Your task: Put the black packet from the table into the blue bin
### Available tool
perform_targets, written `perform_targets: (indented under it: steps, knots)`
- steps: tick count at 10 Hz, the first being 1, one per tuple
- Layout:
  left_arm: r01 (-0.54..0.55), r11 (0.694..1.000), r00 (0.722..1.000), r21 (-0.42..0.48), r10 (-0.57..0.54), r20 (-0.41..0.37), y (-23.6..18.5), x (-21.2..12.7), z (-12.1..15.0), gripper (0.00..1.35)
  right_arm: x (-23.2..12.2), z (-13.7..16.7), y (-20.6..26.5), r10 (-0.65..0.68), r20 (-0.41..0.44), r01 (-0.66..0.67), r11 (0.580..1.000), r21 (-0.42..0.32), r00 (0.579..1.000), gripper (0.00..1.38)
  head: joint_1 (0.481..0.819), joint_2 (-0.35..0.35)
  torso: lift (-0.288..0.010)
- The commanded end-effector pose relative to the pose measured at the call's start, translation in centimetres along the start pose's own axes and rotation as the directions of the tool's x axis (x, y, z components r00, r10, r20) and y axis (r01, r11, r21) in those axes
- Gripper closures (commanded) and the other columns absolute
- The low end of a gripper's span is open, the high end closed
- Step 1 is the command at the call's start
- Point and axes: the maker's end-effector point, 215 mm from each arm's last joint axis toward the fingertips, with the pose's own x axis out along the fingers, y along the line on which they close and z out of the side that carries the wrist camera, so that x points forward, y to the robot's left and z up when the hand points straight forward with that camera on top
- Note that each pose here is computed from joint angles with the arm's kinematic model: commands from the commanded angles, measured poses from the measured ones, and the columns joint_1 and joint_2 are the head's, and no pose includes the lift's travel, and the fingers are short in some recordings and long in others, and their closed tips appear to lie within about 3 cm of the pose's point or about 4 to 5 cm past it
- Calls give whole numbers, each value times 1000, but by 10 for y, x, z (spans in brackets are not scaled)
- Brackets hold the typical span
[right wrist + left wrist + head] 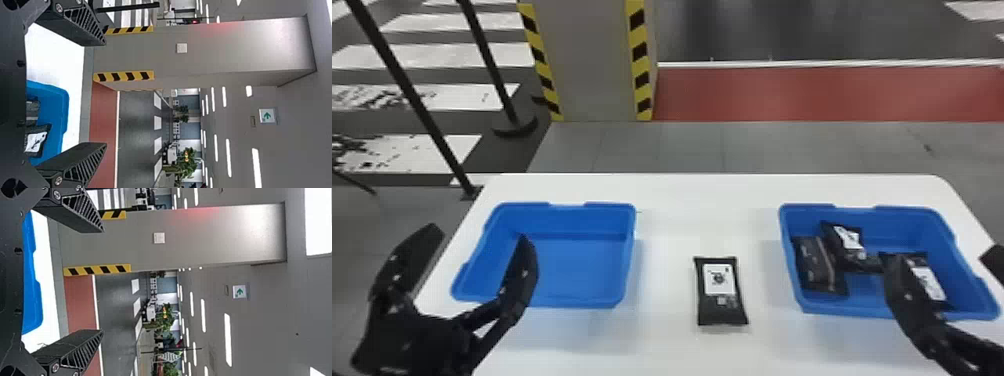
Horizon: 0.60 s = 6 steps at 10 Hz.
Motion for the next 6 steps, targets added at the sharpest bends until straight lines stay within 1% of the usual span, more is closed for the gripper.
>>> perform_targets:
  steps: [1, 3, 4, 5, 6]
  knots:
    - [-2, 1000, 1000, -3, 2, -1, 0, 0, 0, 114, 0, 0, 0, 0, 0, 0, 1000, 1, 1000, 110, 695, 81, -110]
    - [-2, 1000, 1000, -2, 2, 4, 0, 0, 1, 114, 8, -3, 2, 10, -1, -10, 1000, -11, 1000, 110, 695, 80, -110]
    - [-3, 1000, 1000, 0, 3, 6, 1, 0, 2, 114, 21, -21, 8, 36, -42, -36, 999, 7, 998, 110, 695, 80, -110]
    - [-3, 1000, 1000, 0, 3, 6, 1, 0, 2, 114, 41, -52, 11, 77, -114, -77, 997, 3, 990, 110, 695, 86, -110]
    - [-3, 1000, 1000, 0, 3, 6, 1, 0, 2, 116, 64, -87, 10, 122, -193, -126, 992, -9, 974, 110, 695, 104, -110]
